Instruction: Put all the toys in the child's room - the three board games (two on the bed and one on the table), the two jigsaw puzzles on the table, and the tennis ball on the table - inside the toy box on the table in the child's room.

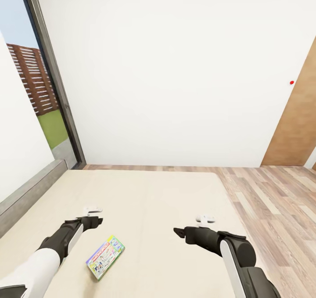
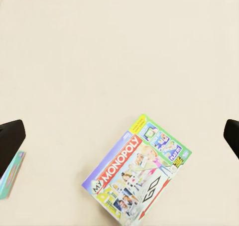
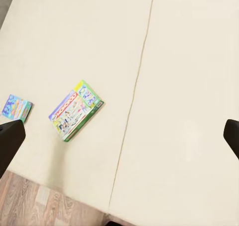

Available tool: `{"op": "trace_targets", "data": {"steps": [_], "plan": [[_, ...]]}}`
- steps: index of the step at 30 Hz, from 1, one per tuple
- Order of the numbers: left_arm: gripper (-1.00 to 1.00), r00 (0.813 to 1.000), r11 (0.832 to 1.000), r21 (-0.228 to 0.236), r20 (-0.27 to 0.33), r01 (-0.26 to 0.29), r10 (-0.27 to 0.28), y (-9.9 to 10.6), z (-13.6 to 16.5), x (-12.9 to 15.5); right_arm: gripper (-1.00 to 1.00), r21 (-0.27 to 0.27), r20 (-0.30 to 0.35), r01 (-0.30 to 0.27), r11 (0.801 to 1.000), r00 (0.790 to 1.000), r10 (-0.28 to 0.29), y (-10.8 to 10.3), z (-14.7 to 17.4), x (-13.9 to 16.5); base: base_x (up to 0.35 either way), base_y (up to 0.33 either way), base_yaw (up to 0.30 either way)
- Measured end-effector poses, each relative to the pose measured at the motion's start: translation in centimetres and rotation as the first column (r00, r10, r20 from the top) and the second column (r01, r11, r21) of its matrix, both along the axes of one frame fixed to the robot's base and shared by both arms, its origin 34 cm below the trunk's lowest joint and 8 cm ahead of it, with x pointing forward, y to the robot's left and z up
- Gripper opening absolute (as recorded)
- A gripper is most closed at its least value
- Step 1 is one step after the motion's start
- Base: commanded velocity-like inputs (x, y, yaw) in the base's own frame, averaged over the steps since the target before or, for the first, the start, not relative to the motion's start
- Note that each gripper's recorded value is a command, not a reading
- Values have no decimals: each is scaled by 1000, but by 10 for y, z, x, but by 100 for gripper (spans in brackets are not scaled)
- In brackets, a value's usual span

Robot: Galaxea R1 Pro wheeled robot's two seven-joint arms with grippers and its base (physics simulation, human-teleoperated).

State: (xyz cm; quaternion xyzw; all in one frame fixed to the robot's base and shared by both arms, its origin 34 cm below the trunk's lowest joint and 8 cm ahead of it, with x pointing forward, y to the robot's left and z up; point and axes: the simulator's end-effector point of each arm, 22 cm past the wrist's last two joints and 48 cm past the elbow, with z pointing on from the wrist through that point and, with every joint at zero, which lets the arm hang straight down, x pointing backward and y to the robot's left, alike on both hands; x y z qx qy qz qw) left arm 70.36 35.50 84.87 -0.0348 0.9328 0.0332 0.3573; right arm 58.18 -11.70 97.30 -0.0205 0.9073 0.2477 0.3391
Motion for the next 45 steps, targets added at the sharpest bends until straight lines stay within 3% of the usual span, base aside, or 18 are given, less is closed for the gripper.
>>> {"op": "trace_targets", "data": {"steps": [45], "plan": [[100, 1000, 1000, -1, -6, 3, -3, -2, -1, -1, 100, -11, -3, 14, 1000, 1000, -14, -11, -3, 1, 0, 83, 0]]}}
